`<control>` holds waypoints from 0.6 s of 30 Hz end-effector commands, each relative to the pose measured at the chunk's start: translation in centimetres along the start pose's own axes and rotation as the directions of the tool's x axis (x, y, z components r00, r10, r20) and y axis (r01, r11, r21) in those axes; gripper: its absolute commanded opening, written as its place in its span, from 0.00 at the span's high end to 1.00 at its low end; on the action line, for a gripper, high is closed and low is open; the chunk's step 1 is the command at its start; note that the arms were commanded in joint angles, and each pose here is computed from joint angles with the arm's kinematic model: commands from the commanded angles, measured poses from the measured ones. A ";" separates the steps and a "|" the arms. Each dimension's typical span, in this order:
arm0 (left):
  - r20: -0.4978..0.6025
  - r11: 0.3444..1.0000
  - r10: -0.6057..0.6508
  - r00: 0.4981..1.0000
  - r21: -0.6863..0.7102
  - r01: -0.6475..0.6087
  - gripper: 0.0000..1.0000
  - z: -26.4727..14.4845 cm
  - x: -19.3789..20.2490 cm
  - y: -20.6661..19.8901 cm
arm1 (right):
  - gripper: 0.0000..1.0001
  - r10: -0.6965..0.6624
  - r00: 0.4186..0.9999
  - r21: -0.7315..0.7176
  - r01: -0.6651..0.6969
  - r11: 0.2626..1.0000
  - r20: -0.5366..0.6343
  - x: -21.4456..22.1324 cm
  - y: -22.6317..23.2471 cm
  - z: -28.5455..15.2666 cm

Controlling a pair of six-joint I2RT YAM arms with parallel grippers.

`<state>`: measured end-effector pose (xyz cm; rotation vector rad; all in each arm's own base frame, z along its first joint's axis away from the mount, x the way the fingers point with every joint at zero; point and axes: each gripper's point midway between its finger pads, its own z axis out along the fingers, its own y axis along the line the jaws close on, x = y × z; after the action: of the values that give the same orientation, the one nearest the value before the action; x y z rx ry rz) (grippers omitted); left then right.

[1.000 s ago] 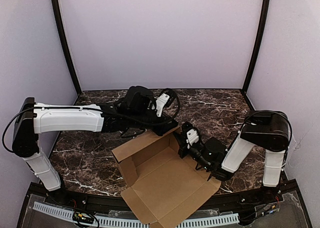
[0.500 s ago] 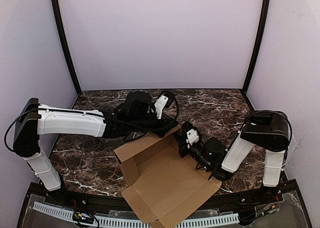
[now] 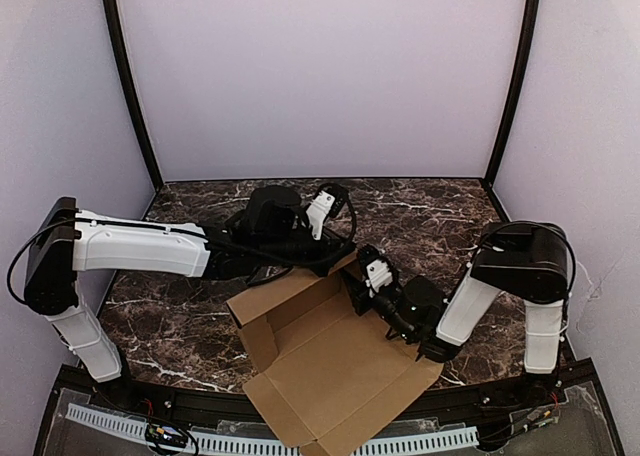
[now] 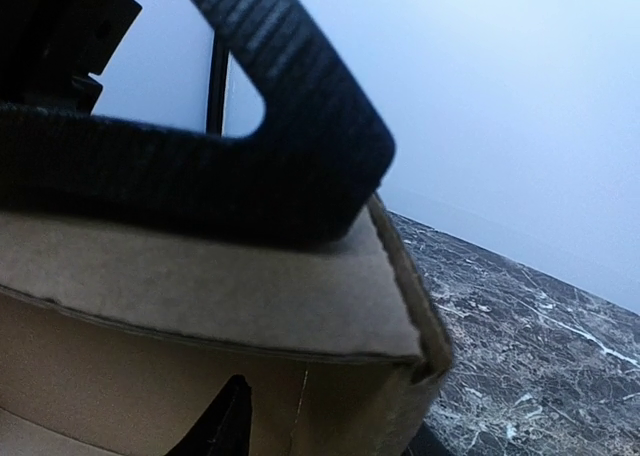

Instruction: Fold the paper box

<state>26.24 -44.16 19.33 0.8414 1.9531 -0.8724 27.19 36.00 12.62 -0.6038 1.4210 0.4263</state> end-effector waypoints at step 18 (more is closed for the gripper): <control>-0.350 0.996 -0.059 0.935 -0.081 0.033 0.99 -0.3 10.6 1.9 | 0.77 0.035 0.999 0.064 -0.033 0.997 -0.035 3.5 -0.9 0.7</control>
<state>26.13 -44.02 19.29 0.8450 1.9643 -0.8672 28.05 35.73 8.66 -0.6156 1.4955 0.3716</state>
